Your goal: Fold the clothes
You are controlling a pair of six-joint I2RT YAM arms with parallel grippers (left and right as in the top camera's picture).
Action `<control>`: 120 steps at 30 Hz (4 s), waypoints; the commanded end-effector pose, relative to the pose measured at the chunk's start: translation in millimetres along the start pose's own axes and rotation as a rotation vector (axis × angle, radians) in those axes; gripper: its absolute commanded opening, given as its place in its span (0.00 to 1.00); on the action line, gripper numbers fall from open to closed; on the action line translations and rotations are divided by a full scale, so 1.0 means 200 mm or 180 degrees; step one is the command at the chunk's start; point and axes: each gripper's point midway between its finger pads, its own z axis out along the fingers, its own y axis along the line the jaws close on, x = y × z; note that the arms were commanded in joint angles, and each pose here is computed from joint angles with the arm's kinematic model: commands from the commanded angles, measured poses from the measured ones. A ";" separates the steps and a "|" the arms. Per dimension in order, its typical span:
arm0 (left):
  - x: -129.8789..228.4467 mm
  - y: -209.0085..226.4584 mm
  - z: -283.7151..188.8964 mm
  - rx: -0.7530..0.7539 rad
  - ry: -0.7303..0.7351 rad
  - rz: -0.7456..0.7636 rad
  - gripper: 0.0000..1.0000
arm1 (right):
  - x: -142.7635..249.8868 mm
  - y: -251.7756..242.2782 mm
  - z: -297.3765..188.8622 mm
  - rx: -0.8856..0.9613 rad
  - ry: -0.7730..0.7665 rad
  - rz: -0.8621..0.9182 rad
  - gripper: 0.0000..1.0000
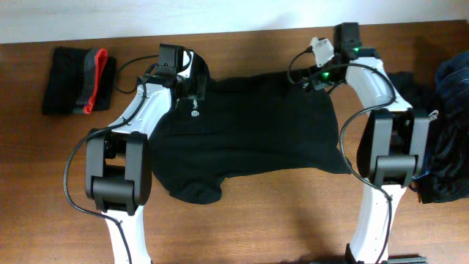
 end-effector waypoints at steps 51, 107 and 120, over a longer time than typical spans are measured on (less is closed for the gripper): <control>0.12 0.07 0.25 -0.0087 0.0068 0.0027 0.66 | -0.05 -0.27 0.14 0.0850 -0.0056 0.0134 0.04; -0.05 -0.02 -0.52 0.0172 0.0520 -0.0049 0.00 | 0.17 0.96 -0.32 -0.1222 0.1101 0.0346 0.04; -0.37 0.09 -0.44 -0.0093 -0.0315 -0.0024 0.00 | 0.28 1.13 -0.38 -0.1477 0.1427 0.0183 0.04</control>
